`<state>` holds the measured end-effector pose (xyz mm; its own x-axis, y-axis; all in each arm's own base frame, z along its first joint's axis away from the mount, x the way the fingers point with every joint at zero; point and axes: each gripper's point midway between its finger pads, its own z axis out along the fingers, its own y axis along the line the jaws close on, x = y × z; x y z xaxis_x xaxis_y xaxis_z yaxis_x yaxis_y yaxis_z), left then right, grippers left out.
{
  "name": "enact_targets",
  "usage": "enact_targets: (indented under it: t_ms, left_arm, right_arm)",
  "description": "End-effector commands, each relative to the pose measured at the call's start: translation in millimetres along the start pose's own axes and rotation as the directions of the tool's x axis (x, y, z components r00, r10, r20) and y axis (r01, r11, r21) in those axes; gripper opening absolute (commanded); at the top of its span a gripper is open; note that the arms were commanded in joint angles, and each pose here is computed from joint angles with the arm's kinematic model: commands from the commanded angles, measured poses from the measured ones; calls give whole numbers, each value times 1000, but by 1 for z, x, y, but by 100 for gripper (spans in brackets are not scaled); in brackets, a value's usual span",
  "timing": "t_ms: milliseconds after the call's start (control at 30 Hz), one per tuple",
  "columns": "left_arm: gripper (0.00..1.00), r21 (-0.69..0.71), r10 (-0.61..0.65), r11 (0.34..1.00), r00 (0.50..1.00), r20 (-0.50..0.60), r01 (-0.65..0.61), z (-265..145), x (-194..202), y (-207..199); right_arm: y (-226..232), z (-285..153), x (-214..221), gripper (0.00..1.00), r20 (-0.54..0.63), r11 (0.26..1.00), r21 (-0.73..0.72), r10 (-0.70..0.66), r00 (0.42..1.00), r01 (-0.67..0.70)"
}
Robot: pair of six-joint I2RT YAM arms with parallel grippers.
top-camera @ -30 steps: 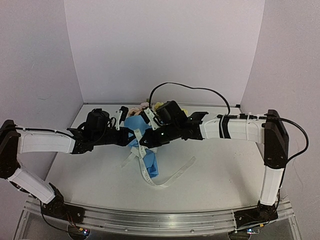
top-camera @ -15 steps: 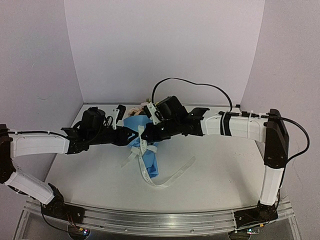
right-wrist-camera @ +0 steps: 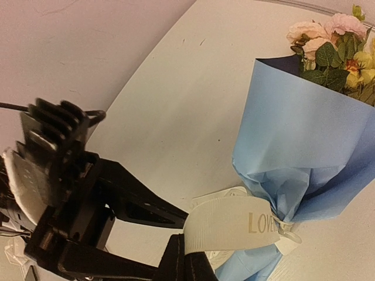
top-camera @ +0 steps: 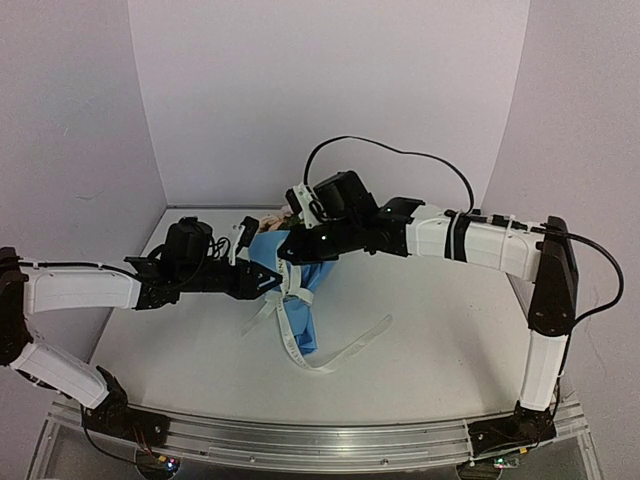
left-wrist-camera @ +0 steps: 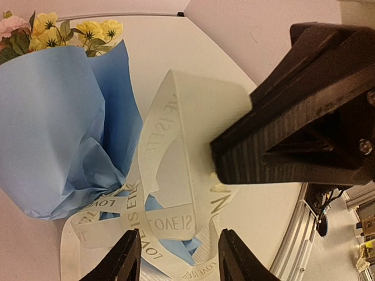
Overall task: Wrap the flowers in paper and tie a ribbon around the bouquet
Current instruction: Cross the half-tied ribbon over the folded bouquet.
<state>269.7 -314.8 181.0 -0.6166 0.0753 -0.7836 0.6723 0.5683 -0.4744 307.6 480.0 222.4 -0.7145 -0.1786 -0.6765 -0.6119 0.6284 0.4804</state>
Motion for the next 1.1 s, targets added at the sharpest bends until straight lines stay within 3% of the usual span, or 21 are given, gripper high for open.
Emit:
enact_targets:
  t_ms: [0, 267, 367, 433, 533, 633, 733, 833, 867, 933, 1067]
  left_arm:
    - [47, 52, 35, 998, 999, 40, -37, 7, -21, -10]
    - [43, 48, 31, 998, 994, 102, -36, 17, -44, -11]
    - [36, 46, 17, 999, 994, 105, -22, 20, -45, -9]
    - [25, 37, 7, 999, 995, 98, -11, 22, -43, -6]
    - [8, 3, -12, 1000, 995, 103, 12, 22, -42, 1]
    - [0, -46, -30, 998, 989, 143, 37, 16, -46, 9]
    - [0, -70, -42, 996, 982, 183, 56, 9, -51, 13]
    - [0, -65, -61, 995, 978, 199, 76, 6, -54, 12]
    - [0, -66, -68, 994, 978, 198, 83, 7, -54, 12]
    - [0, -71, -88, 992, 977, 193, 103, 7, -54, 14]
    - [0, -76, -116, 988, 975, 189, 133, 6, -56, 17]
  right_arm:
    - [14, -14, -24, 0, 51, 1000, -25, -7, 999, 8]
    - [14, -9, -22, 0, 36, 1000, -28, 2, 999, -1]
    - [11, -7, -18, 0, 27, 1000, -18, 5, 1000, -5]
    - [10, -7, -18, 0, 26, 1000, -12, 9, 1000, -9]
    - [9, -10, -18, 7, 32, 1000, -1, 10, 999, -10]
    - [6, -14, -18, 15, 40, 1000, 13, 11, 999, -12]
    - [2, -18, -14, 23, 38, 1000, 27, 14, 999, -16]
    - [-2, -23, -9, 53, 36, 999, 42, 22, 999, -23]
    - [-4, -25, -7, 57, 37, 999, 49, 23, 999, -24]
    - [-8, -31, -3, 63, 40, 998, 64, 22, 999, -25]
    - [-18, -35, 12, 62, 35, 996, 82, 30, 999, -33]
